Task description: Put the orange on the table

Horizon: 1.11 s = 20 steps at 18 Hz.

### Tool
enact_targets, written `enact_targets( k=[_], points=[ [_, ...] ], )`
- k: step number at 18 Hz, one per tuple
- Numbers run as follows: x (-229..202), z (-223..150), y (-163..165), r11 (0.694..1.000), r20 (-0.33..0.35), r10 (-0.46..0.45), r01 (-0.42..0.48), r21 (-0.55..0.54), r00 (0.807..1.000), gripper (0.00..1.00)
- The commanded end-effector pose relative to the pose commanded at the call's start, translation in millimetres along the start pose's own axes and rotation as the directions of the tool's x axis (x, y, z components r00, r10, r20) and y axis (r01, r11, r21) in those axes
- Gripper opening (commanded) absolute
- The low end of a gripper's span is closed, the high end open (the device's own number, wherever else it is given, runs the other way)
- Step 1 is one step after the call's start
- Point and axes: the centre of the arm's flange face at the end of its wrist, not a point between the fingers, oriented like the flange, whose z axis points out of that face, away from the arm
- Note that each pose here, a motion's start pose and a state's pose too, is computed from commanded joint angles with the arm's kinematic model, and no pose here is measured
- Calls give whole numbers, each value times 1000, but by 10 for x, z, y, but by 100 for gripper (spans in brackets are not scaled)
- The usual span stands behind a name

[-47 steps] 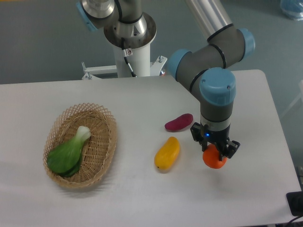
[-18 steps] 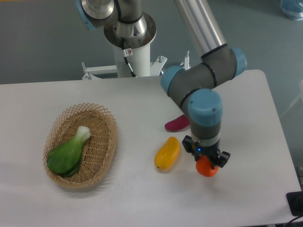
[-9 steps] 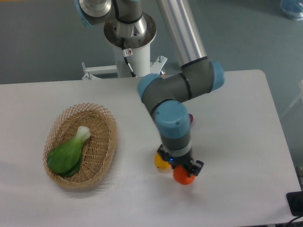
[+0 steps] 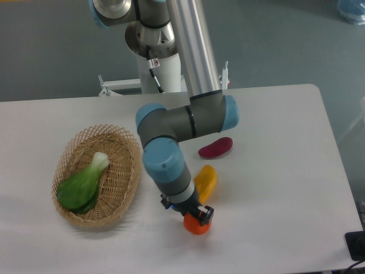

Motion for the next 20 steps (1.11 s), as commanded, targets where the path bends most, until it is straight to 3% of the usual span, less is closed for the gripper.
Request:
enact_targets(
  k=[4,7,9,14,20],
  points=[
    [60,7,11,1000,4,15,-15,-11,1000,75],
    [44,-99,20,1000,11,13,-13,3,1000,86],
    [27,-149,29,1000,18,4,-5,13,1000,100],
    [24,-317,243,999,34,-16,14,44,999,100],
    [-602,-436,657,989,13,-81,79,122,997,100]
  ],
)
